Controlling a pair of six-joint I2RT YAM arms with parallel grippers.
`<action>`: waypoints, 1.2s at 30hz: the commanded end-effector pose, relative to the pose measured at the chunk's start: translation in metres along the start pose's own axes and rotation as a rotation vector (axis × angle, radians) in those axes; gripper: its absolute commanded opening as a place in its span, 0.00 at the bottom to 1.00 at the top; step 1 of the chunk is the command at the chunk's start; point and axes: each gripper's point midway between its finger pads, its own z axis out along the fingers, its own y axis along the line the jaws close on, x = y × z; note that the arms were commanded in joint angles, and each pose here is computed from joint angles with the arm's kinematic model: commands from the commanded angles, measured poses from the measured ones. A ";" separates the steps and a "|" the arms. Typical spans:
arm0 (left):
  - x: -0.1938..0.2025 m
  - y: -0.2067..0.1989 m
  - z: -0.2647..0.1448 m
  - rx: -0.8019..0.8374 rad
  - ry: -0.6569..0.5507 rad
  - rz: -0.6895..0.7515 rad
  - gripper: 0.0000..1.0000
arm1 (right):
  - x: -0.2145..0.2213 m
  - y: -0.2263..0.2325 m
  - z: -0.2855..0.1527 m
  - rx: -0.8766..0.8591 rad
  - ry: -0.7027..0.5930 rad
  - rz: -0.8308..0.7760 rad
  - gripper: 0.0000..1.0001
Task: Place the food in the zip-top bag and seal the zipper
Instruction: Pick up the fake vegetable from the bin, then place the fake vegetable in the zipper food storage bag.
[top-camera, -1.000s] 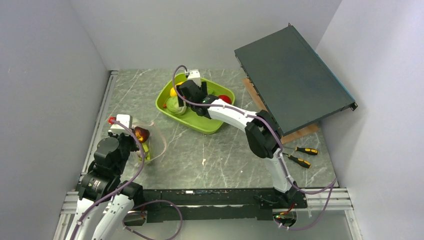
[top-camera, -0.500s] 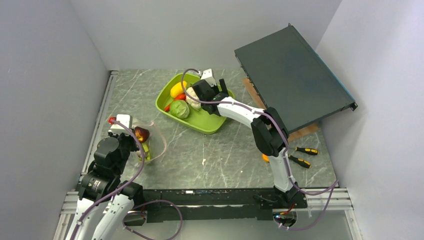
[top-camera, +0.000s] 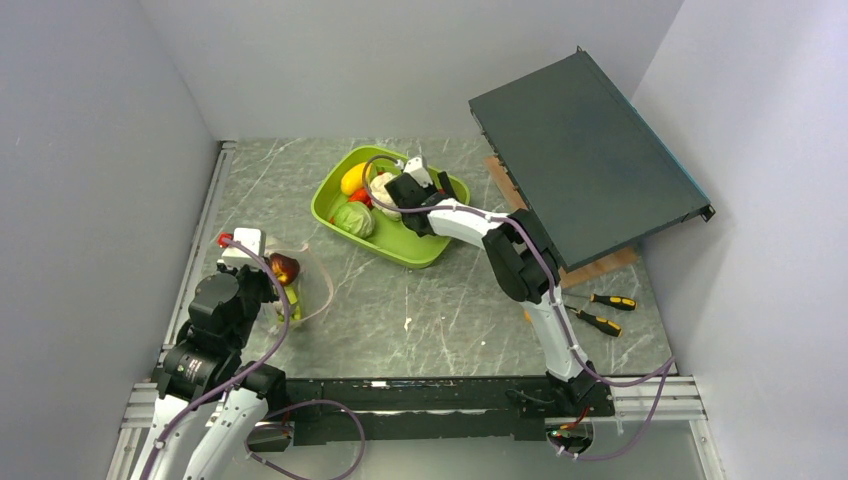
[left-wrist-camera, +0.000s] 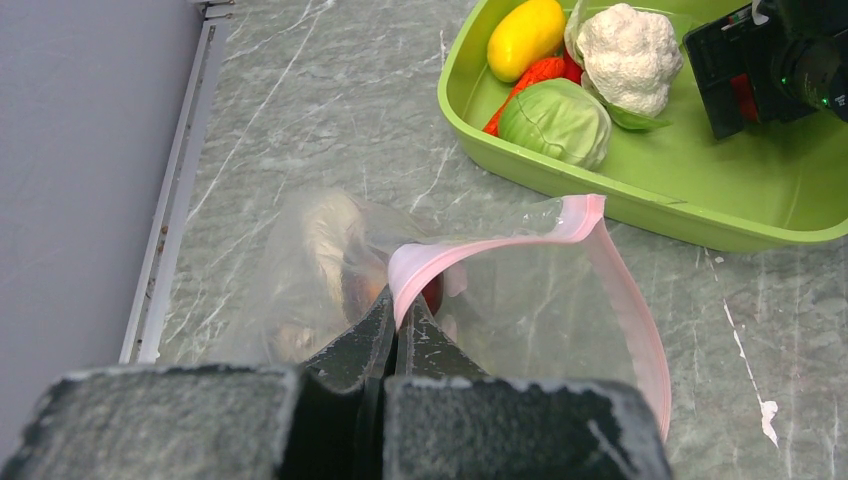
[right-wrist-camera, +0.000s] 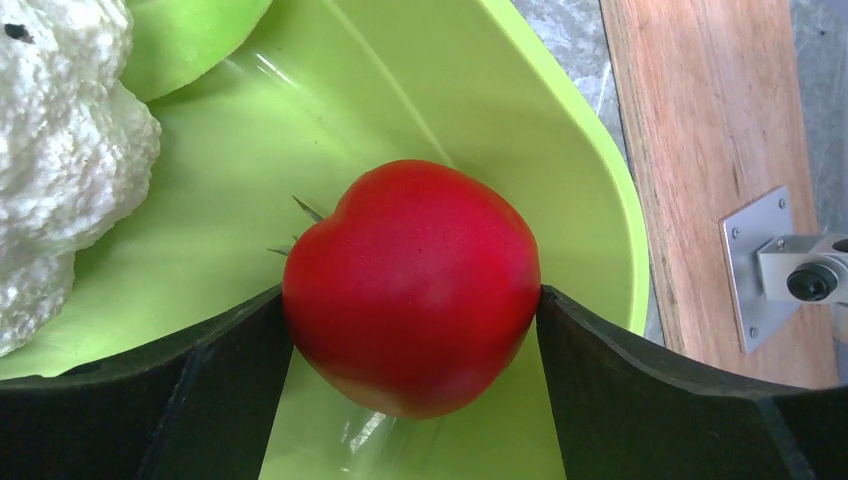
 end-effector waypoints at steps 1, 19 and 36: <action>-0.013 -0.002 0.002 0.004 -0.044 -0.023 0.00 | -0.021 -0.007 -0.006 0.007 -0.035 0.051 0.83; -0.014 -0.002 0.002 0.004 -0.046 -0.023 0.00 | -0.099 -0.023 -0.147 -0.481 -0.341 0.312 0.00; -0.017 -0.015 -0.002 0.073 -0.032 -0.058 0.00 | -0.088 0.073 -0.451 -1.553 -0.792 0.144 0.00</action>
